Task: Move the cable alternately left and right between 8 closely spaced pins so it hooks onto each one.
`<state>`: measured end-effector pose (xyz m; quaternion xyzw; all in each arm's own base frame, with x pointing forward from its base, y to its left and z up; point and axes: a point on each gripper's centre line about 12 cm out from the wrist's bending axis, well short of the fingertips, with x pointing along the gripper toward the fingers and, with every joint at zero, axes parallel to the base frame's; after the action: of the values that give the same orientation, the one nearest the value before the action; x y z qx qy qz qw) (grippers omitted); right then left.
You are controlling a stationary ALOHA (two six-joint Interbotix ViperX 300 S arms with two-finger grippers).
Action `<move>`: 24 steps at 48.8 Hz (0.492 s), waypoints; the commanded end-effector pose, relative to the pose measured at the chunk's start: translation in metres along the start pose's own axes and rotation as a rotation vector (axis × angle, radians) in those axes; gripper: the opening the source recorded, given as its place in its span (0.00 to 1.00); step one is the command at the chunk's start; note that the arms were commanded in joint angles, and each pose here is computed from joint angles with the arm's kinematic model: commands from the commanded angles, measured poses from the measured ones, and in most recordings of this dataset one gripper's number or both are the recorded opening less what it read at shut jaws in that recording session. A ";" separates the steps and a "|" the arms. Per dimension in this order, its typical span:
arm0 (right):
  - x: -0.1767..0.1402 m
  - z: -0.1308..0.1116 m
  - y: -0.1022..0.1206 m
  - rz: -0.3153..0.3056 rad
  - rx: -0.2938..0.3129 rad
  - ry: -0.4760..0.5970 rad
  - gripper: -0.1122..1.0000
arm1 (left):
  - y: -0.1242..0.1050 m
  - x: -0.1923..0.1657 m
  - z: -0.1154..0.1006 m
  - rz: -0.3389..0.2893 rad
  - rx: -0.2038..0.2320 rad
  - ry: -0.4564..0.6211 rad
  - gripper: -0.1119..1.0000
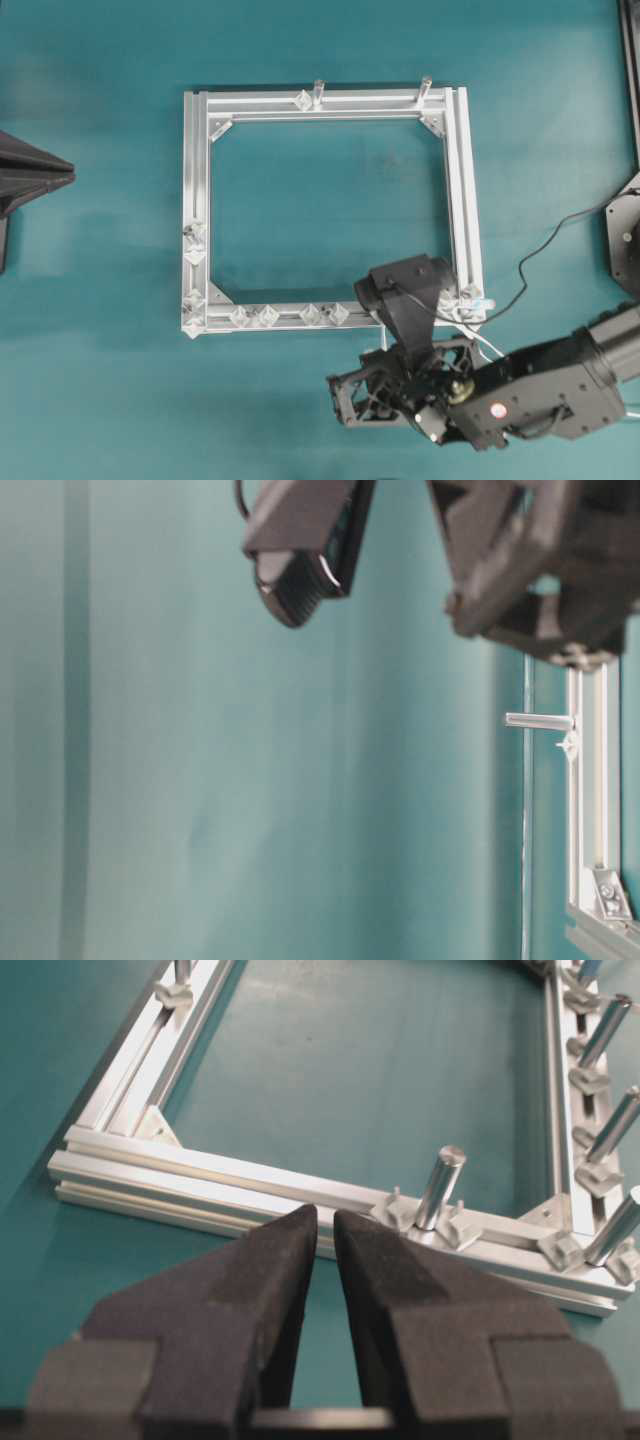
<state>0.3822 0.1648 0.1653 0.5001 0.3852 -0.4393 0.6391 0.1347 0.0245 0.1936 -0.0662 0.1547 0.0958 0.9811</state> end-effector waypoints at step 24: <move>-0.002 -0.019 0.040 0.023 0.112 -0.009 0.24 | -0.001 0.000 0.005 -0.007 -0.007 -0.024 0.29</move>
<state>0.4081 0.1823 0.1576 0.5211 0.3615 -0.4689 0.6148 0.1351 0.0243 0.1942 -0.0653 0.1480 0.0946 0.9823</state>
